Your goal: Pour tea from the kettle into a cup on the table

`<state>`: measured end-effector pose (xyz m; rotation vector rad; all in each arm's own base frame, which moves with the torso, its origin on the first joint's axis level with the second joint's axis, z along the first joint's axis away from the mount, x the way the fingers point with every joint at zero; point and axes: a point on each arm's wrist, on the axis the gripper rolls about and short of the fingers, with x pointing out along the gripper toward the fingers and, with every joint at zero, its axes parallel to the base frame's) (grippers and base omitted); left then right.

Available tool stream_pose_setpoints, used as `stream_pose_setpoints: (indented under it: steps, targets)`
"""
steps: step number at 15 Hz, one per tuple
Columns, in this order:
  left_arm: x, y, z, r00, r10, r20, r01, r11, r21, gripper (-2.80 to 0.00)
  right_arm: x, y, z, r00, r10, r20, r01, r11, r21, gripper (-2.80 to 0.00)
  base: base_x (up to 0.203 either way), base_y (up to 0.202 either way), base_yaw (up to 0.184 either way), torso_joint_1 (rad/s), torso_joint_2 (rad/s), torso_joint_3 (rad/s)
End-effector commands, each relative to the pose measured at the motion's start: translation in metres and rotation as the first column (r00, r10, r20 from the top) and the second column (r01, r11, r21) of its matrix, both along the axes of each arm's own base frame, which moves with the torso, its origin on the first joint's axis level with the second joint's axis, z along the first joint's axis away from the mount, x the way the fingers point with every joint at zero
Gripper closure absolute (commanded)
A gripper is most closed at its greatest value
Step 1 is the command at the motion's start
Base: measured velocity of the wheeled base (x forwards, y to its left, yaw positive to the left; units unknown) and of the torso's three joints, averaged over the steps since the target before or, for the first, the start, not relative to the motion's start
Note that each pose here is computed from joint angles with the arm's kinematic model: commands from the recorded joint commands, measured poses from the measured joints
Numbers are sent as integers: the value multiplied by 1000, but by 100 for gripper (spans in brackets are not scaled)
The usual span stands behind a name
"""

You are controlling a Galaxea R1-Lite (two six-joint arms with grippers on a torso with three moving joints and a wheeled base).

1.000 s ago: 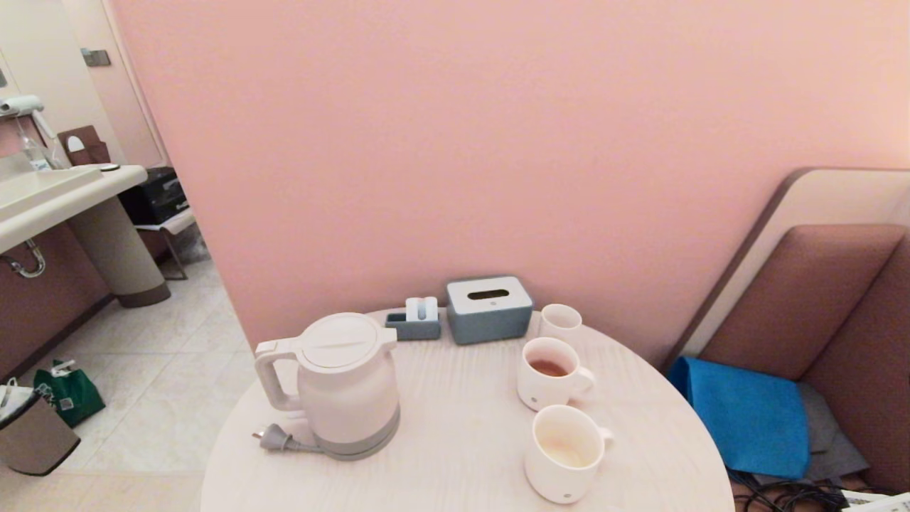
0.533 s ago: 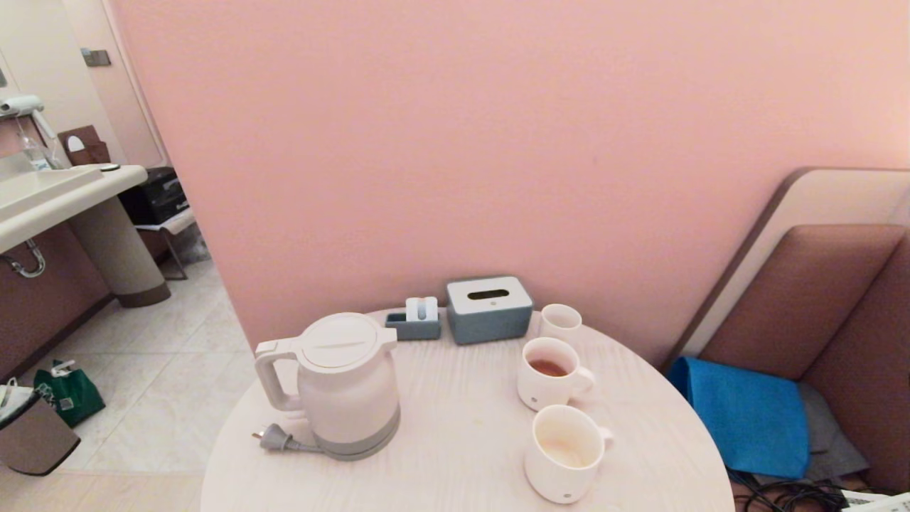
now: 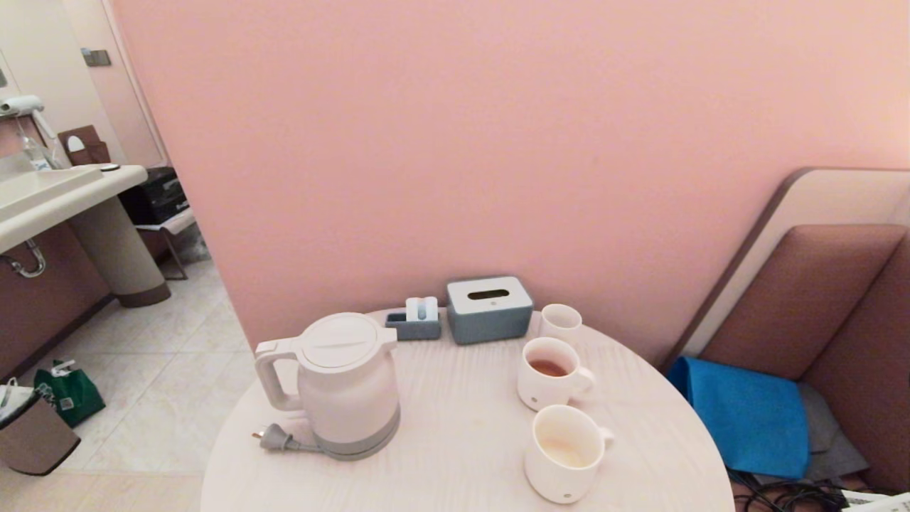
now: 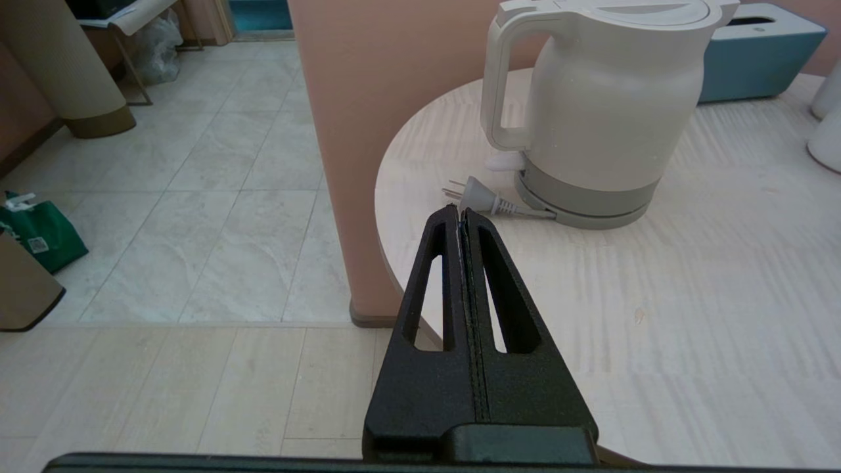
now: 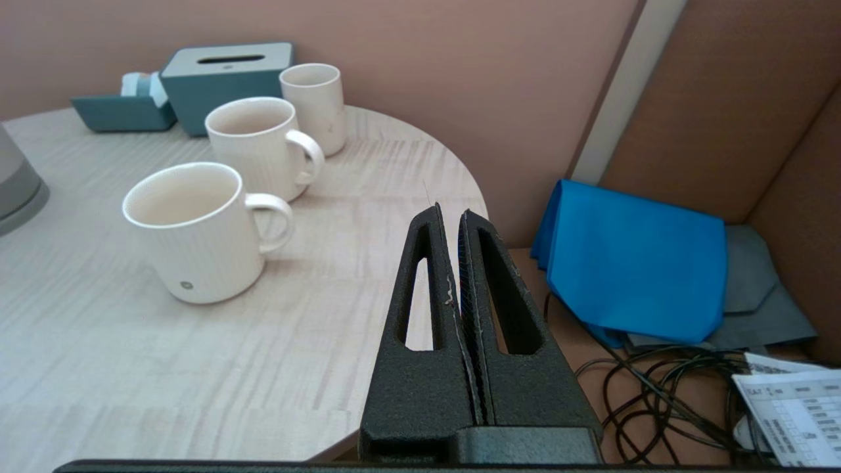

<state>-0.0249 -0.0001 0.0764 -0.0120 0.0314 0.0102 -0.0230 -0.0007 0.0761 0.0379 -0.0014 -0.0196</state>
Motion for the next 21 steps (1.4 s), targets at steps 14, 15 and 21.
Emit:
stream_pose_setpoints:
  steps: [14,15,21]
  targets:
    - [0,0,0,1000,1,-2,-1,1000,0,0,0,0,0,1000,0,-1,0,1000,0,0,0,0,0,0,0,0]
    - [0,0,0,1000,1,-2,-1,1000,0,0,0,0,-1,1000,1,-9,-1,1000,-13,0,0,0,0,0,0,0]
    - [0,0,0,1000,1,-2,-1,1000,0,0,0,0,0,1000,3,-4,-3,1000,-1,0,0,0,0,0,0,0]
